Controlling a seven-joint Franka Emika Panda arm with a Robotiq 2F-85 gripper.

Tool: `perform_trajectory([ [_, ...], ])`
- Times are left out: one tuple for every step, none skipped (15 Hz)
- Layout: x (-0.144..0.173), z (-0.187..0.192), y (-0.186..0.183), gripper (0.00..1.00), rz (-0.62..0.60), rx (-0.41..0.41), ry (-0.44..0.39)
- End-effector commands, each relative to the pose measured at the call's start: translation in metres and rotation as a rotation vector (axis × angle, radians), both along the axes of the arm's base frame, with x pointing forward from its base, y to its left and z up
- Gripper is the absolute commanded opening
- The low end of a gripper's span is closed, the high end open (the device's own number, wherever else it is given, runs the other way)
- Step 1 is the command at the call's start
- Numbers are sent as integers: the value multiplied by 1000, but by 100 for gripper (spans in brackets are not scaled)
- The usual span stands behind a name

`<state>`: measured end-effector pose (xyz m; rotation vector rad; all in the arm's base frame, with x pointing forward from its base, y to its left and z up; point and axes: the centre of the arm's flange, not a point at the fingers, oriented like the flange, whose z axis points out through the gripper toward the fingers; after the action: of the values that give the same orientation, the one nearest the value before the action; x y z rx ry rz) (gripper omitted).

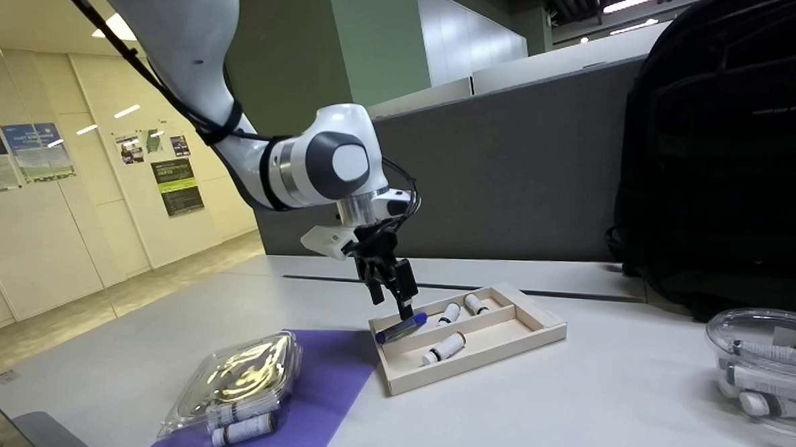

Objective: Pick the marker from the box and put it on the table

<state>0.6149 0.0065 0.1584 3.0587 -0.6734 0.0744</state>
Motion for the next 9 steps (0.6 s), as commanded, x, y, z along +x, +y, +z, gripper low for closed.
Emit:
perform_trajectory([
  [15,-10,0,100,14,-3,26],
  [14,-13,-1,100,21,-3,33],
  [13,-15,-1,100,25,-2,38],
  [12,-16,-2,100,33,1,44],
  [10,-17,-3,100,41,1,45],
  [8,-17,-3,100,48,2,46],
  [5,-17,-4,100,57,3,46],
  [3,-17,-4,100,61,2,45],
  [1,-16,-5,91,65,7,52],
])
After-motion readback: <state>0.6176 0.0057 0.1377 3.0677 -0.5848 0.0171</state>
